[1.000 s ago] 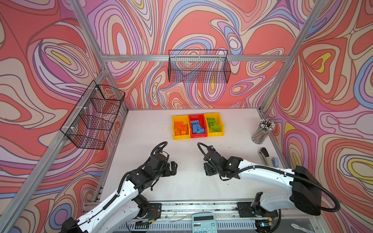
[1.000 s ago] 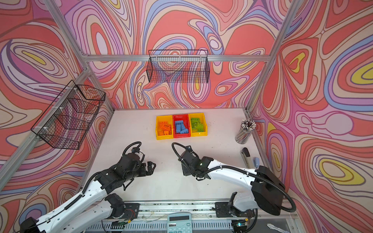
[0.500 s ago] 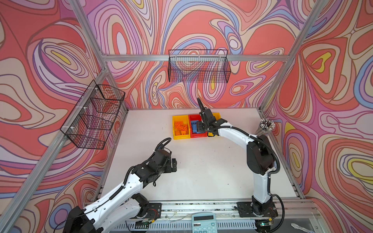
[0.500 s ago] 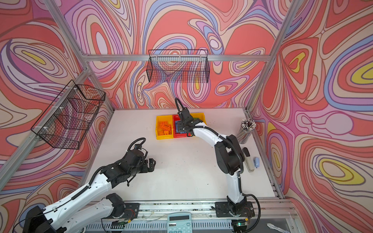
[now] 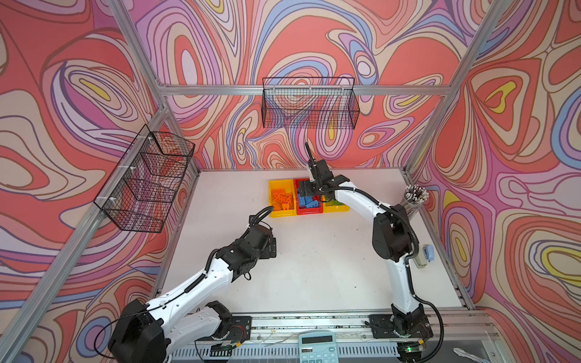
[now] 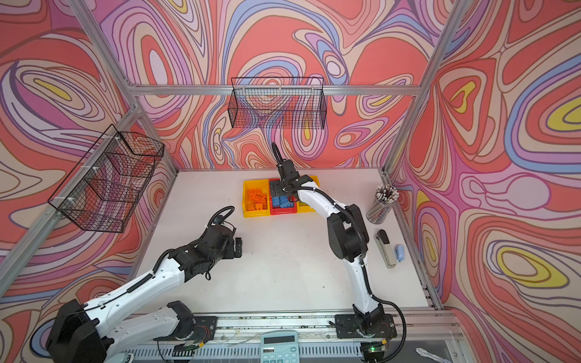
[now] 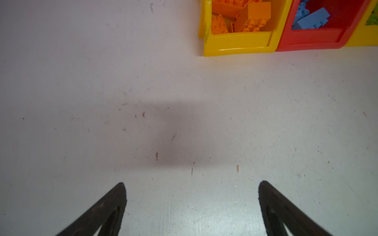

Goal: Sort the legos into containers by color
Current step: Place the lego in the container, then reset both arms

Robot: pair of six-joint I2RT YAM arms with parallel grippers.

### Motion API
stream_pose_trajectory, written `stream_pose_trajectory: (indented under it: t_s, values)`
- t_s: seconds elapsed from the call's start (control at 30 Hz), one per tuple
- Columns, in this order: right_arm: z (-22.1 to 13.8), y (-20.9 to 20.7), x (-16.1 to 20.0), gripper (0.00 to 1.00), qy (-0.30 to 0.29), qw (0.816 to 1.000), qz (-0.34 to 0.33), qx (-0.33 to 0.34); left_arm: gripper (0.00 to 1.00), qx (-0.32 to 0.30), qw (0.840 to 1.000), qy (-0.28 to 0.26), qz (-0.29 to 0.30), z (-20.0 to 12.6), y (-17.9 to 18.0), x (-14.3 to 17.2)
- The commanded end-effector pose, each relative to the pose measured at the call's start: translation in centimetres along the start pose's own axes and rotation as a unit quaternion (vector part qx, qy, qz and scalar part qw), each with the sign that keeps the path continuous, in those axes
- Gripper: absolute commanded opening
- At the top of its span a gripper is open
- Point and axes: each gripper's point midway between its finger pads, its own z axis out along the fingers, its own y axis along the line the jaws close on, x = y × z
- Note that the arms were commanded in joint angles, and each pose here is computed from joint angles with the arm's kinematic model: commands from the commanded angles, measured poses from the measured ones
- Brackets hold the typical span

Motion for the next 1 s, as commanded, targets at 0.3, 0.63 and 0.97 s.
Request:
stream_pose_trajectory:
  t_s: [0.3, 0.63, 0.97]
  values:
    - [-12.4, -5.4, 5.8, 0.98, -0.093, 0.993, 0.008, 0.075, 1.00, -0.097, 0.964, -0.242, 0.060, -1.3, 1.6, -10.2]
    - [-18.1, -14.1, 11.2, 0.98, -0.188, 0.962, 0.049, 0.194, 1.00, -0.069, 0.939, -0.325, 0.089, -0.5, 4.7, -12.6]
    - [-16.7, -16.3, 12.6, 0.98, -0.257, 0.941, 0.024, 0.219, 1.00, -0.156, 0.934, -0.312, 0.071, 1.8, 10.0, -9.6]
